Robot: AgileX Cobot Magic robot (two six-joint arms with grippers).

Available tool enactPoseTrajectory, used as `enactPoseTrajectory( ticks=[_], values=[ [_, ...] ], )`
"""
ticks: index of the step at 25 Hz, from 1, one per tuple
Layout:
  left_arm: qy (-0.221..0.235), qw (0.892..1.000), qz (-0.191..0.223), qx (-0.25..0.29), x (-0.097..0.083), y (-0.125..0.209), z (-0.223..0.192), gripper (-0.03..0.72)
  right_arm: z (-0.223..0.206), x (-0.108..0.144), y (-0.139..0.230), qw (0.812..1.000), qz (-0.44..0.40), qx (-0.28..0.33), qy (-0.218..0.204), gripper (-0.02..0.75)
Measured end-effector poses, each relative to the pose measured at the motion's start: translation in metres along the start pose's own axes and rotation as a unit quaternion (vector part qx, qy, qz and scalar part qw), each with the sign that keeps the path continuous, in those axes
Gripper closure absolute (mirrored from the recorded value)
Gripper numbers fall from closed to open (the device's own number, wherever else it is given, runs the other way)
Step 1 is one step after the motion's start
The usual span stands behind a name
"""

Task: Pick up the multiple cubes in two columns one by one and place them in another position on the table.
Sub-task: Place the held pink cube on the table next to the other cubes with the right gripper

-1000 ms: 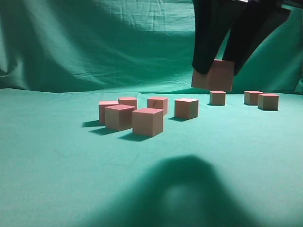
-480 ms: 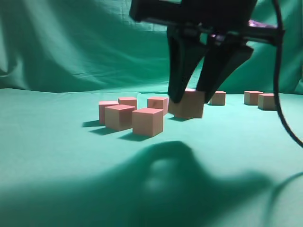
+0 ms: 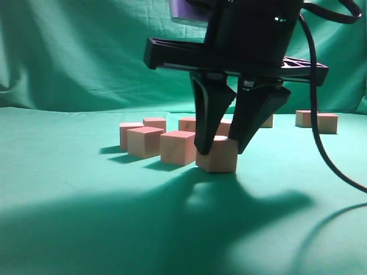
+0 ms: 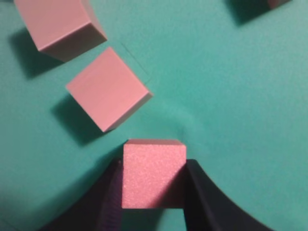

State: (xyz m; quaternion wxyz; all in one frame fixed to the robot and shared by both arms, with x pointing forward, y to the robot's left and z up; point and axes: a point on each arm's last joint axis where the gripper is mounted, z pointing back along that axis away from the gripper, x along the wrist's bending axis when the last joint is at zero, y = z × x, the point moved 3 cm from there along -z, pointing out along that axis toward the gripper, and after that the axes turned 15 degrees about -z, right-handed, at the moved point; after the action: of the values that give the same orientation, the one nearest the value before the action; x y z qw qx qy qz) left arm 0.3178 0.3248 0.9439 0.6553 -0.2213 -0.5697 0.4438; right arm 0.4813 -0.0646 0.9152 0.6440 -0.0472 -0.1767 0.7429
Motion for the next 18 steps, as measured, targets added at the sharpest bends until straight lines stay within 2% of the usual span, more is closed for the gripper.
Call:
enactPoseTrajectory(
  ticks=[13, 18],
  values=[
    [0.0, 1.0, 0.0, 0.0, 0.0, 0.0, 0.0, 0.688, -0.0007, 0.0014, -0.0017, 1.0, 0.0, -0.002, -0.001, 0.483],
    [0.0, 1.0, 0.0, 0.0, 0.0, 0.0, 0.0, 0.688, 0.0057, 0.0038, -0.0075, 1.0, -0.002, 0.014, 0.015, 0.319]
  ],
)
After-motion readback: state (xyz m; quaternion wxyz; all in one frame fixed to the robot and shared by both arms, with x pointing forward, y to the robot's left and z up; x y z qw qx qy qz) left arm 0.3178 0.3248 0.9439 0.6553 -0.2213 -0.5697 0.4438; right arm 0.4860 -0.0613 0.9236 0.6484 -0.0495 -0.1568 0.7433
